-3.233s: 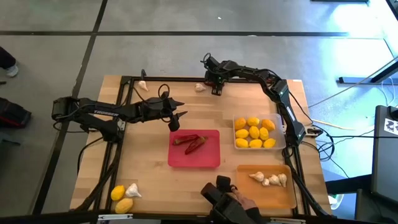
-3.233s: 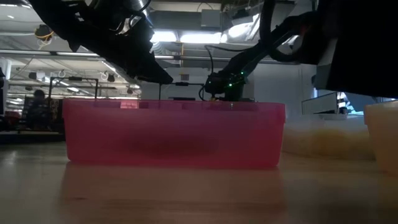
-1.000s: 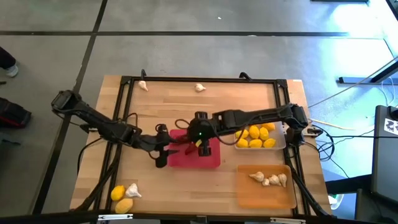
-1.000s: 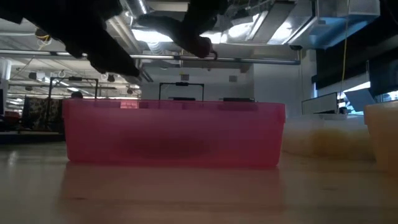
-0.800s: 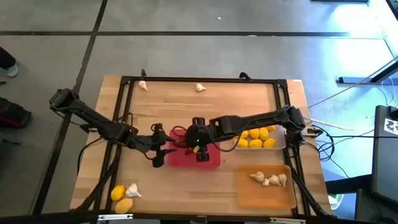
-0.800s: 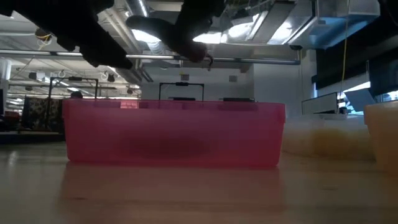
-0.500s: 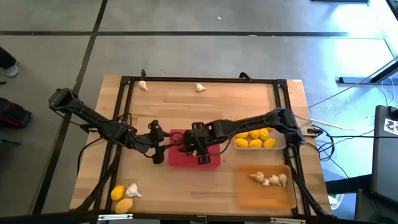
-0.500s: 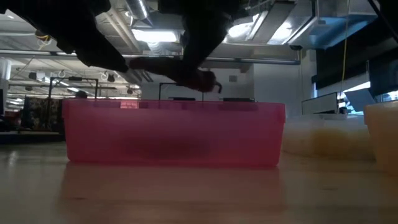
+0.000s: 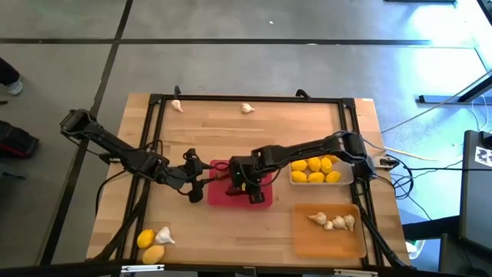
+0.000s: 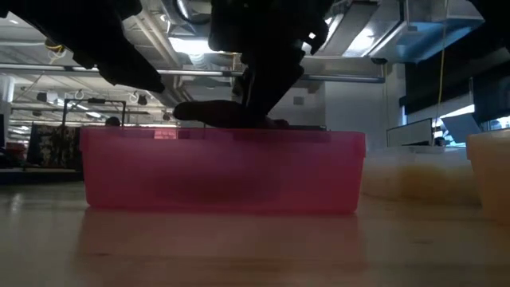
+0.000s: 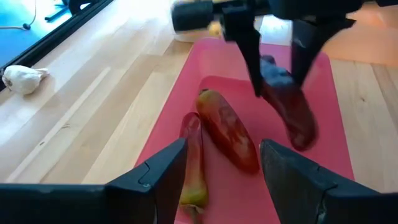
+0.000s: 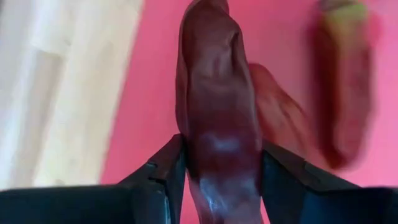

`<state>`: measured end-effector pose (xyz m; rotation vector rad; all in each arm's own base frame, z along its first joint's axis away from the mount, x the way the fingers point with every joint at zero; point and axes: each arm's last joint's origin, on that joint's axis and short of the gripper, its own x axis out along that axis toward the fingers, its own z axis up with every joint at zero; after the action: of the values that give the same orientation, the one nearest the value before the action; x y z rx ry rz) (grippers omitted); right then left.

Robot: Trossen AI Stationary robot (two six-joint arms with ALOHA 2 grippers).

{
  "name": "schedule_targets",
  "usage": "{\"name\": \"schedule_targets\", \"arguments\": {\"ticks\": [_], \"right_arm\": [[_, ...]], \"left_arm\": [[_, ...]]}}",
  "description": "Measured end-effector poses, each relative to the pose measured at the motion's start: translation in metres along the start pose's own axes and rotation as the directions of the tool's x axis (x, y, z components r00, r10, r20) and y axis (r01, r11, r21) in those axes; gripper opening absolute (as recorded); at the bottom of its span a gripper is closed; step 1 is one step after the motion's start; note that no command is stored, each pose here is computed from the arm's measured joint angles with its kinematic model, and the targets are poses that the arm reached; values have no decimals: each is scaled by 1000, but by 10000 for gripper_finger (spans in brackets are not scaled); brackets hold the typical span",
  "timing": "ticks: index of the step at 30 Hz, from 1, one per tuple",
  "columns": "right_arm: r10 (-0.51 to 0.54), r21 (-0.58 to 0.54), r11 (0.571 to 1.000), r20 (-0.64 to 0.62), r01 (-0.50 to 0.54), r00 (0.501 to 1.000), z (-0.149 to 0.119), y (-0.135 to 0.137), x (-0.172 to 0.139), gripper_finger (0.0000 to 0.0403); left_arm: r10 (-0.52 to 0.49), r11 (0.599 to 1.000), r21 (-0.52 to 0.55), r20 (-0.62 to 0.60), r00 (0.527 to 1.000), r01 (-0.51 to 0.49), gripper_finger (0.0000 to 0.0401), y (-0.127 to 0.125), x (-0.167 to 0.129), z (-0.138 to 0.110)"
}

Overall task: Sort produce into baskets
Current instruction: Put the red chili pepper into the red bin

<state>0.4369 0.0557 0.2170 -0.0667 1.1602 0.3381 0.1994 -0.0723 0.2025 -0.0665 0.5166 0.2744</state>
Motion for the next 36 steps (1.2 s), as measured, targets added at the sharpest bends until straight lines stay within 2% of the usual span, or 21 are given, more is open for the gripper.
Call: {"name": "schedule_targets", "arguments": {"ticks": [4,8,14,22,36], "right_arm": [[101,50,994,21,-101,995,-8,-9,9,156],[151,83,985,39,-154,988,-16,-22,16,156],[140,78,987,26,-142,990,-24,-38,17,156],[141,67,988,-2,-141,990,-38,-38,30,156],[141,70,987,5,-141,990,-38,-39,31,165]], "left_arm": [[0,1000,4,1,1000,0,200,0,0,0],[-1,1000,5,1,1000,1,200,0,0,0],[12,1000,3,11,1000,-12,200,0,0,1],[15,1000,3,13,1000,-15,200,0,0,1],[36,999,-10,17,999,-36,200,4,2,2]]}}
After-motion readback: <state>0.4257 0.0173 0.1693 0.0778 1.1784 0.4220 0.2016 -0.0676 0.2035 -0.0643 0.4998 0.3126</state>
